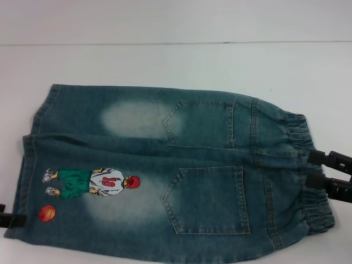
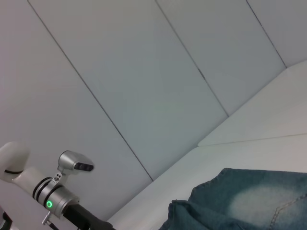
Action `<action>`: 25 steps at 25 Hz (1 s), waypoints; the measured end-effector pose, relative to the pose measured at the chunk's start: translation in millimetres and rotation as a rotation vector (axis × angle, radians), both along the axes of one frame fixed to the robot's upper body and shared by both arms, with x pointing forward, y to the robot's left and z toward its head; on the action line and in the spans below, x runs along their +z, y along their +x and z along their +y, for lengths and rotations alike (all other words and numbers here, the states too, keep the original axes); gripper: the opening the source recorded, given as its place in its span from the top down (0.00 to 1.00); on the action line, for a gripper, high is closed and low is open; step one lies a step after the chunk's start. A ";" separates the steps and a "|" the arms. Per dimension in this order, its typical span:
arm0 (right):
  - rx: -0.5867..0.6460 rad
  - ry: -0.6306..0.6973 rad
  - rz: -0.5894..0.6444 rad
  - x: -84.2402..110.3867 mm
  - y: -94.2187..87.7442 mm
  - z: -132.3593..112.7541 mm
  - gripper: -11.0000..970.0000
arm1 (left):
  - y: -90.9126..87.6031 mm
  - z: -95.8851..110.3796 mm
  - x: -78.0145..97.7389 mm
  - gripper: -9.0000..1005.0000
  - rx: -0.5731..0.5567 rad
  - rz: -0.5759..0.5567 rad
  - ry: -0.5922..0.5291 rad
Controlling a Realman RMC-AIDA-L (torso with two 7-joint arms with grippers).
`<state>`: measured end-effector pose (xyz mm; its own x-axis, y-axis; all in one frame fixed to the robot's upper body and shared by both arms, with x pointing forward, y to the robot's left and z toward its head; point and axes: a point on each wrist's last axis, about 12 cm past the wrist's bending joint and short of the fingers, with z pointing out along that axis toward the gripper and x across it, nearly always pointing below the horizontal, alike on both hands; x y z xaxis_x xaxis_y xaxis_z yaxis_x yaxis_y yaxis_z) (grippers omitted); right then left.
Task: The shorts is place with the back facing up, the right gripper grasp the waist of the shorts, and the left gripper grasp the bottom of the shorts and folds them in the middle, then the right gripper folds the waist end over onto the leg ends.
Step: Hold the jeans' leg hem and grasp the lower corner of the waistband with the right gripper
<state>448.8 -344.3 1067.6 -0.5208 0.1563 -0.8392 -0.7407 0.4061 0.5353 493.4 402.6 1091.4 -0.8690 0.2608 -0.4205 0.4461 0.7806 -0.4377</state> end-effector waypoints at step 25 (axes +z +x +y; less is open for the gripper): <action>-0.016 0.010 -0.012 2.7 -0.6 -4.4 0.06 | -5.2 4.3 3.3 0.13 0.019 0.055 0.012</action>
<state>448.2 -348.6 1070.4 -0.5083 0.1728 -0.8437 -0.7405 0.4125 0.5306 488.2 406.9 1094.7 -0.8954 0.2488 -0.3692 0.4068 0.7942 -0.4514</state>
